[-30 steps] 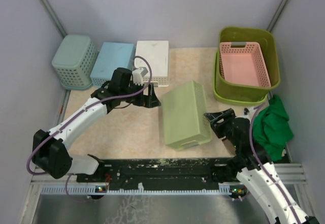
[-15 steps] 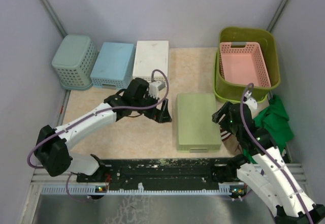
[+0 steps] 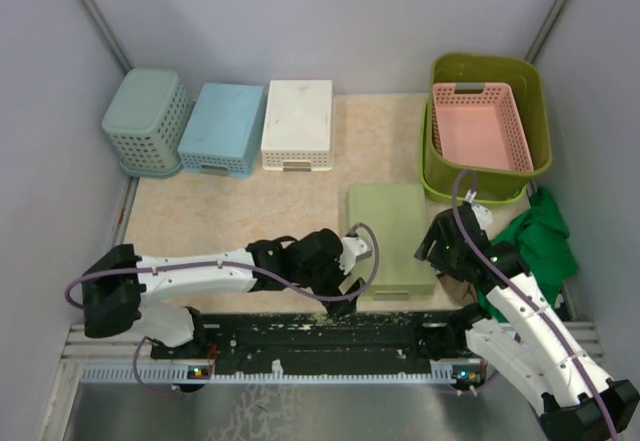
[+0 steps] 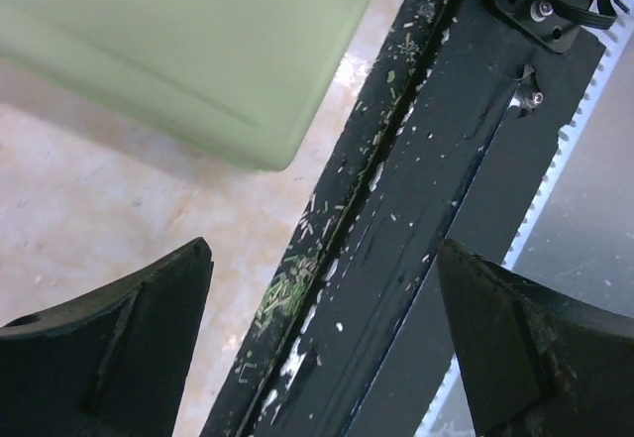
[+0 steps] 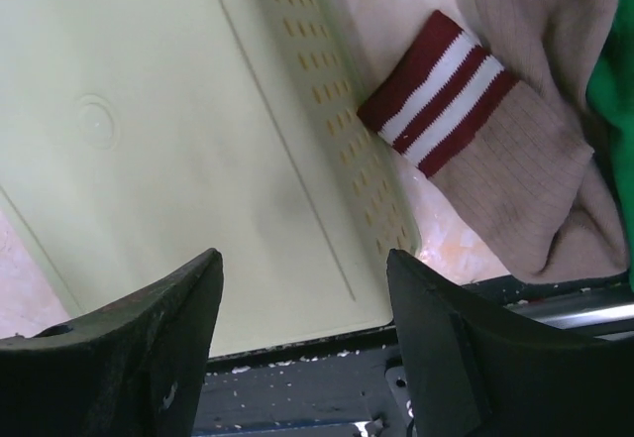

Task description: Turn the large container upside down

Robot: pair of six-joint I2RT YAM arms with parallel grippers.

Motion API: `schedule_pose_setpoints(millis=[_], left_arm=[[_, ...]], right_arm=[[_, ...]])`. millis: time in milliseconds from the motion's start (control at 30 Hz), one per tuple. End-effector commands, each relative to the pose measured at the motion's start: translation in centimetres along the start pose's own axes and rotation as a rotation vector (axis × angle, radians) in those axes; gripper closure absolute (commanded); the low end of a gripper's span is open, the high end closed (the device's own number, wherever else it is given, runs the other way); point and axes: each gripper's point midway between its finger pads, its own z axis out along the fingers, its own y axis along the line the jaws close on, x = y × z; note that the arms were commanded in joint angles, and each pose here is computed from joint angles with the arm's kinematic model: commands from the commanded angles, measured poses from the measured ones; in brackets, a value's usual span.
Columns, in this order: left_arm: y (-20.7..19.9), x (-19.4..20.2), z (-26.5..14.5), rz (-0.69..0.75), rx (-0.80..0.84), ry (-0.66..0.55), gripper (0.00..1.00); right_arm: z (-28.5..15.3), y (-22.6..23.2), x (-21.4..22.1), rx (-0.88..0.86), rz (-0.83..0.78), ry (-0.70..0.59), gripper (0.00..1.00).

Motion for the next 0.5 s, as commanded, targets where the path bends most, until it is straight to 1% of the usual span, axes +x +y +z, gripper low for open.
schedule_pose_setpoints(millis=[0, 100, 200, 300, 367, 467], left_arm=[[0.5, -2.6, 1.7, 0.043, -0.076, -0.09, 0.0], [1.1, -3.1, 2.9, 0.016, -0.104, -0.12, 0.0], [3.5, -3.9, 3.9, -0.05, -0.249, -0.149, 0.0], [6.0, -5.7, 4.0, -0.131, -0.382, -0.226, 0.0], [7.8, -6.8, 4.1, -0.202, -0.413, -0.273, 0.0], [11.0, -7.9, 4.0, -0.352, -0.426, -0.304, 0.0]], right_arm=[[0.3, -0.8, 0.6, 0.024, 0.074, -0.004, 0.32], [0.5, -0.9, 1.3, 0.01, 0.092, 0.009, 0.32], [0.5, -0.5, 1.4, -0.015, 0.102, 0.015, 0.32], [0.3, -0.3, 1.1, -0.023, 0.104, 0.003, 0.31], [0.0, -0.3, 0.9, -0.029, 0.095, -0.007, 0.31], [-0.5, 0.1, 0.4, -0.054, 0.074, -0.017, 0.3]])
